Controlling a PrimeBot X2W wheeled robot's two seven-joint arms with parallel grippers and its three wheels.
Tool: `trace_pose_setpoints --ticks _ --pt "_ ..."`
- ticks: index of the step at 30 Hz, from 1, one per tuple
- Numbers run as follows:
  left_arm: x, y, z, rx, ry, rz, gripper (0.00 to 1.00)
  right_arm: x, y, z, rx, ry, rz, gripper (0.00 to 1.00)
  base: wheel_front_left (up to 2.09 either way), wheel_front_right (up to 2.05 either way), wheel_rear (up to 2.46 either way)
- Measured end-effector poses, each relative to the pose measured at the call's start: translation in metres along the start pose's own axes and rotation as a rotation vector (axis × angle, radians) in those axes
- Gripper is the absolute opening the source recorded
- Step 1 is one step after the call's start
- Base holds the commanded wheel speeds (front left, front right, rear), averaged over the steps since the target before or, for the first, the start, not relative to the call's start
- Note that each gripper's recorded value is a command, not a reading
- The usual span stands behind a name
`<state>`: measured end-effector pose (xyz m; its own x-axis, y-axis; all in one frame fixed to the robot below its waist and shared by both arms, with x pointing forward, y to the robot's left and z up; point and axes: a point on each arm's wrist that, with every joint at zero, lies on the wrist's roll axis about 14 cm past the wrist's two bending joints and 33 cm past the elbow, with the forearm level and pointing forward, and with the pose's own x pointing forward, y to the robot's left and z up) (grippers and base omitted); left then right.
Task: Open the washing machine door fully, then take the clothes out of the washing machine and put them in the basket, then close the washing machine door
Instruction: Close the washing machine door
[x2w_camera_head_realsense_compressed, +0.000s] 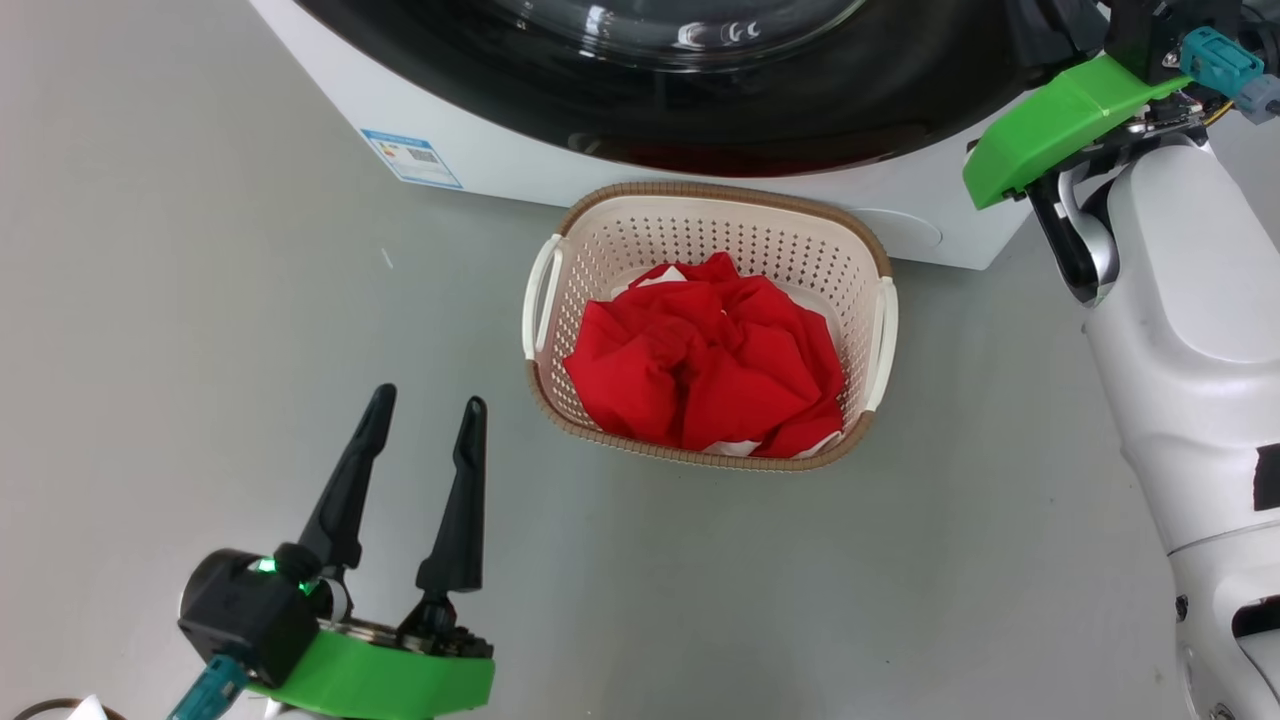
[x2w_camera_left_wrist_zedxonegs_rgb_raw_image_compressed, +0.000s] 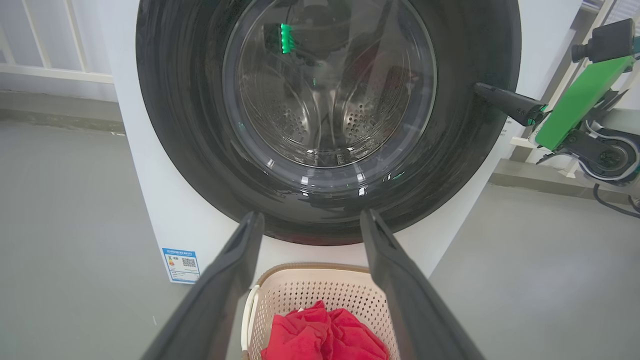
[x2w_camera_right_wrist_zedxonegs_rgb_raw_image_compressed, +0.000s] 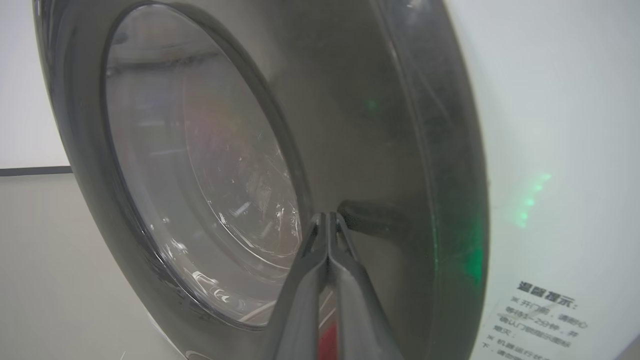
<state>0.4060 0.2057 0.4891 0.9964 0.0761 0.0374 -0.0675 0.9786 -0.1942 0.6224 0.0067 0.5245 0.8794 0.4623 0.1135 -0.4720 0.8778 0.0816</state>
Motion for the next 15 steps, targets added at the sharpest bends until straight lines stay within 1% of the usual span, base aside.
trace_pose_setpoints --ticks 15 --pt "0.001 -0.0037 0.0019 -0.007 -0.007 -0.007 1.0 -0.0031 0.0013 0.0077 -0.02 -0.006 0.001 0.0 0.0 0.0 0.0"
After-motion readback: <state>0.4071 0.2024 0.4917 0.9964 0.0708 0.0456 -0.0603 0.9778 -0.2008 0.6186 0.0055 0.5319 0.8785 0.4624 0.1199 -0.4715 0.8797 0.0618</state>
